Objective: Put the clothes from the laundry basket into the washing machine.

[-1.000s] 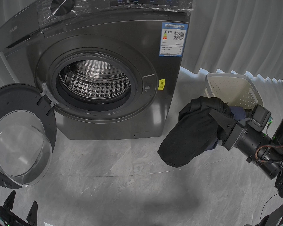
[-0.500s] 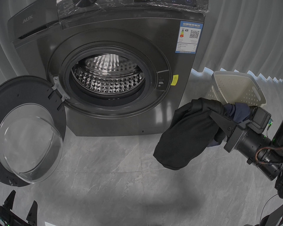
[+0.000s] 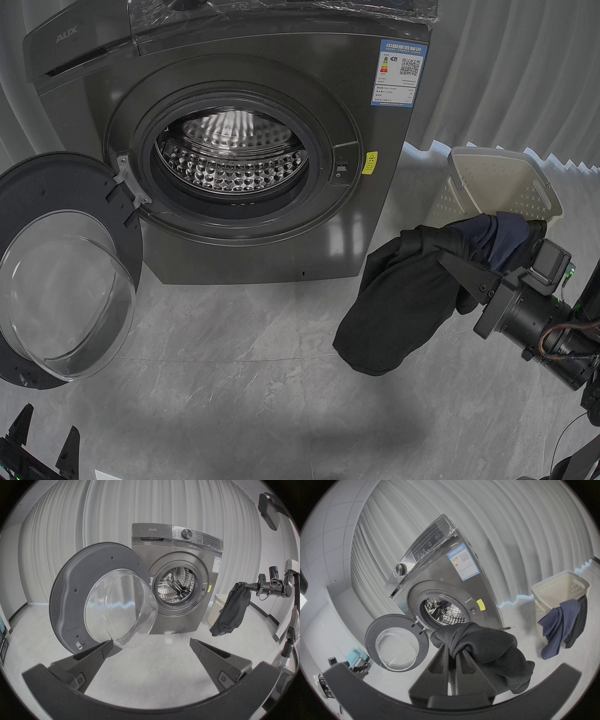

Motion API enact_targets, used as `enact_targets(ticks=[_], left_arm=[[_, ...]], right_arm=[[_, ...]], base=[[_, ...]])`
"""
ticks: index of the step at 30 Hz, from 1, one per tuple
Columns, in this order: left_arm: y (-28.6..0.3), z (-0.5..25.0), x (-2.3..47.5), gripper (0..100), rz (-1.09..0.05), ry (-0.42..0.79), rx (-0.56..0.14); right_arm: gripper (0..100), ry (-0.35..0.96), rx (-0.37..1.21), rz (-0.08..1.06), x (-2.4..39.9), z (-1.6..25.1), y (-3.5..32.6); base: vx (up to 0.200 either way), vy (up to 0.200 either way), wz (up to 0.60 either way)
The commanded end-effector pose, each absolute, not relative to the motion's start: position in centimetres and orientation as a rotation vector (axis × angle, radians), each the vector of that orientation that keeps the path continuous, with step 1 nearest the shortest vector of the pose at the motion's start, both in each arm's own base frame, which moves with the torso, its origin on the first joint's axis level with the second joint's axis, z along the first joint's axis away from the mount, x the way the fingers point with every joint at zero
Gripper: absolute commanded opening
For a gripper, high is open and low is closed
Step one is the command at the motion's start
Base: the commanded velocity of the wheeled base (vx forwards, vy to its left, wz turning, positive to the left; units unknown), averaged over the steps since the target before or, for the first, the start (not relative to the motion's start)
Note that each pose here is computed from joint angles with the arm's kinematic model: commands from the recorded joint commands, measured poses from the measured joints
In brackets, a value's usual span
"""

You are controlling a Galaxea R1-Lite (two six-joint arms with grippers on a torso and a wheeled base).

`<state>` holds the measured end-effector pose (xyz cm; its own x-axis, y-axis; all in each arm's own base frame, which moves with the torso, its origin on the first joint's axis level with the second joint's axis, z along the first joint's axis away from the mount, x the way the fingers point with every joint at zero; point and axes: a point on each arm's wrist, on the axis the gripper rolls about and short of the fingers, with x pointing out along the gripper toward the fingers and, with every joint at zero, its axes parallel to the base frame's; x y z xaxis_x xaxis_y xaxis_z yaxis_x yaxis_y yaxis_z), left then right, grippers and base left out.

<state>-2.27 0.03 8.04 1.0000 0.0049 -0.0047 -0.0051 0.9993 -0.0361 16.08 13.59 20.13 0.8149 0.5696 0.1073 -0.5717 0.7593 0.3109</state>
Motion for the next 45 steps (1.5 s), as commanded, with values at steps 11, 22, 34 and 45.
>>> enact_targets(ticks=[11, 22, 34, 45], left_arm=[[0.0, 7.6, -2.3, 100, 0.006, 0.006, -0.037], [0.0, 7.6, -2.3, 100, 0.006, 0.006, -0.037], [0.0, 7.6, -2.3, 100, 0.006, 0.008, -0.037], [0.0, 7.6, -2.3, 100, 0.006, 0.006, -0.035]], right_arm=[[0, 0.063, 0.333, 0.679, 17.5, 18.9, 12.1], [0, 0.045, 0.335, 0.656, 17.9, 19.1, 11.8], [0, 0.053, 0.326, 0.663, 17.7, 18.9, 11.9], [0, 0.04, 0.323, 0.644, 17.8, 19.1, 11.9]], base=[[0.0, 0.0, 0.0], [0.0, 0.0, 0.11], [0.0, 0.0, 0.05], [0.0, 0.145, 0.0]])
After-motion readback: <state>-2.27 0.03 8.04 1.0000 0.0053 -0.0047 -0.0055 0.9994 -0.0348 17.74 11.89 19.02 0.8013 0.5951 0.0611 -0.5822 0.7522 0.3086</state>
